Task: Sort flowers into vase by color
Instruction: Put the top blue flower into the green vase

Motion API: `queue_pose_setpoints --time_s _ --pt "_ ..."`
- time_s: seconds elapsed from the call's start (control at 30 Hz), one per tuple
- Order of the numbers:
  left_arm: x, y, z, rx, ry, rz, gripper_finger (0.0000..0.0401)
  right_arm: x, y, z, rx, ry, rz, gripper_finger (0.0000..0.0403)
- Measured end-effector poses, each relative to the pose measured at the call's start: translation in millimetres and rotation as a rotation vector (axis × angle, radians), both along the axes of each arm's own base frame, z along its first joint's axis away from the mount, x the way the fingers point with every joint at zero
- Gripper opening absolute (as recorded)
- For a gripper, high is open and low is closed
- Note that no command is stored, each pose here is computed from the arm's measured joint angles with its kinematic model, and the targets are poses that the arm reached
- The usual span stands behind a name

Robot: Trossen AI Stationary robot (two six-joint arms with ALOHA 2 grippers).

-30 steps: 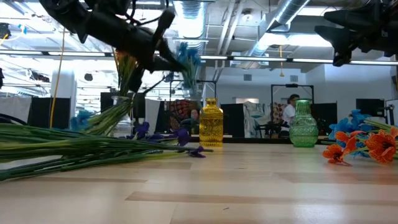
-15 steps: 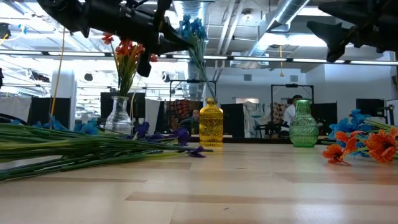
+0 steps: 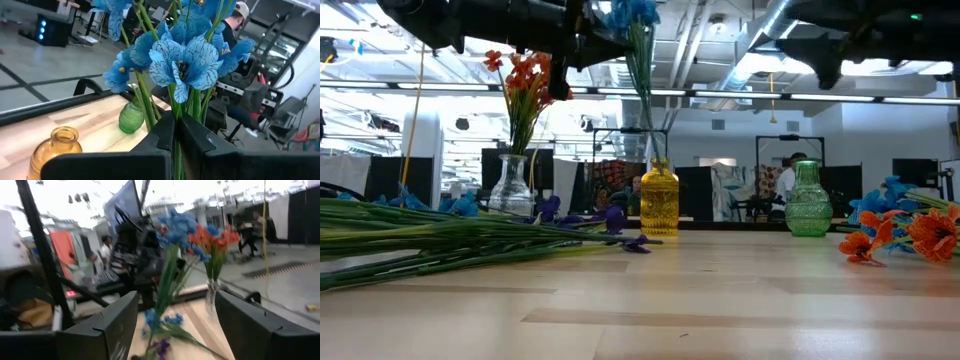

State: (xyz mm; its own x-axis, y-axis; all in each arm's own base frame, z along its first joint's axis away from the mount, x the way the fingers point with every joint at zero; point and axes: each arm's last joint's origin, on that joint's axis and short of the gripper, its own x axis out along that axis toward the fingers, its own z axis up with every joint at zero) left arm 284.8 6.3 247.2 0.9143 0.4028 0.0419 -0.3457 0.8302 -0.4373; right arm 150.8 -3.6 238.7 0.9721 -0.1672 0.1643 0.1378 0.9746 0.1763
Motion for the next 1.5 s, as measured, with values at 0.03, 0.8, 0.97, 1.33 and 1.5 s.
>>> queue_pose_setpoints --time_s 0.03,0.8,0.97,1.33,1.5 --pt "0.1 -0.1 -0.1 0.012 0.006 -0.004 0.0 4.9 -0.7 2.3 -0.001 0.022 0.0 0.0292" --pt "0.4 -3.0 8.9 0.396 0.053 -0.078 0.0 127.1 -1.8 19.9 -0.079 0.27 0.008 0.0292" --pt "0.2 -3.1 10.4 0.445 0.055 -0.073 0.0 149.2 -2.1 24.1 -0.081 0.275 0.007 0.0292" --pt "0.6 -4.6 10.5 0.486 0.054 -0.117 0.0 182.3 -2.3 27.0 -0.083 0.307 0.009 0.0291" --pt "0.6 -4.6 10.3 0.486 0.056 -0.117 0.0 185.7 -2.3 28.7 -0.083 0.307 0.009 0.0275"
